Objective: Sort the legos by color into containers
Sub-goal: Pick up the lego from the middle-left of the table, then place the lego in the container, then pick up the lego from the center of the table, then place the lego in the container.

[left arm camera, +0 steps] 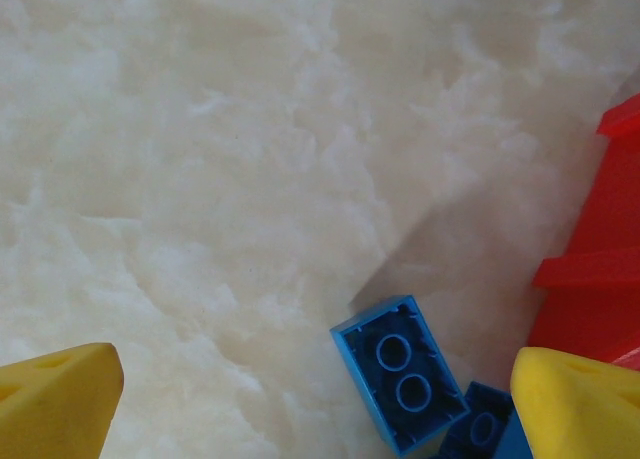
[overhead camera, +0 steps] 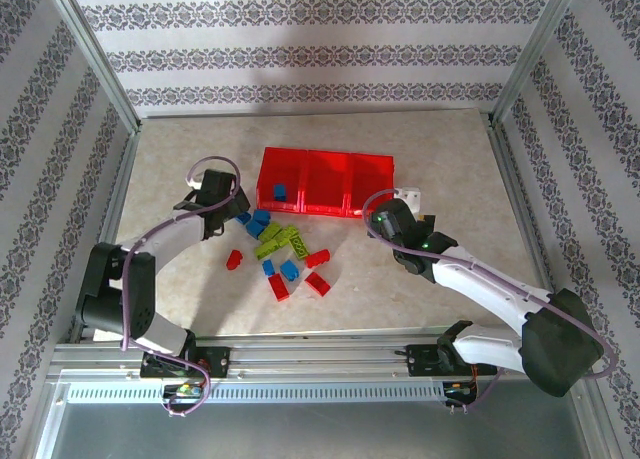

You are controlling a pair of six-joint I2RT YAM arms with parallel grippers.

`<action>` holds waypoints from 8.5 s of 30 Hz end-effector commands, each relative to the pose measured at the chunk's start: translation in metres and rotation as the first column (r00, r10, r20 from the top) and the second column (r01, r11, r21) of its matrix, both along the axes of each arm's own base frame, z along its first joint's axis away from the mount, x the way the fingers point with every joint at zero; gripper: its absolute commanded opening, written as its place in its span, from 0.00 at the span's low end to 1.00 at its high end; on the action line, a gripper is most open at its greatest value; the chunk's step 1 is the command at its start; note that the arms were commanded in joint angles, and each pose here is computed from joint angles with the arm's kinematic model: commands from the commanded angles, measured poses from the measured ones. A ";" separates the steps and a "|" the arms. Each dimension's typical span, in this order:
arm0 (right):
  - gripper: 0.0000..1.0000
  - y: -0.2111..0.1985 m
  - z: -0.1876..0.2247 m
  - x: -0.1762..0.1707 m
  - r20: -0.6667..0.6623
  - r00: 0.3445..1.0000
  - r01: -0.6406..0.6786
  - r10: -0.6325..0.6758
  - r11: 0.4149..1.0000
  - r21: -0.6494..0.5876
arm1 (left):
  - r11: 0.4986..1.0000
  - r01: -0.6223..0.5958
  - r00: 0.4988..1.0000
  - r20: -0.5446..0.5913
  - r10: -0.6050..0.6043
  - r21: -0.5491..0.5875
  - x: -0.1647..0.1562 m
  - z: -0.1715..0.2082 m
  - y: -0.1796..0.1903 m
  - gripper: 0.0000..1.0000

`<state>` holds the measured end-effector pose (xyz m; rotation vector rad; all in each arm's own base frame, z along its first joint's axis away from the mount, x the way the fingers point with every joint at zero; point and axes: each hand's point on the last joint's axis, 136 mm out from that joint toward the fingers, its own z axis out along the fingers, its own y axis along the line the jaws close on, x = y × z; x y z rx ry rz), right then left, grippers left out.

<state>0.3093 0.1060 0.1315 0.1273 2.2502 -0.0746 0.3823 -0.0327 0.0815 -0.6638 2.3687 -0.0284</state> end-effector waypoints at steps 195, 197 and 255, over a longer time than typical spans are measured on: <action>0.78 0.206 -0.103 -0.056 -0.487 0.717 -0.434 0.498 0.867 0.247 | 0.994 0.097 0.963 0.258 -0.079 -0.057 -0.030 0.041 -0.055 1.00; 0.77 0.203 -0.108 -0.056 -0.510 0.712 -0.425 0.482 0.875 0.233 | 0.994 0.096 0.964 0.255 -0.079 -0.056 -0.030 0.040 -0.055 1.00; 0.60 0.174 -0.018 0.131 -0.214 0.873 -0.463 0.438 0.883 -0.079 | 0.991 0.123 0.965 0.241 -0.105 -0.061 -0.032 0.042 -0.054 1.00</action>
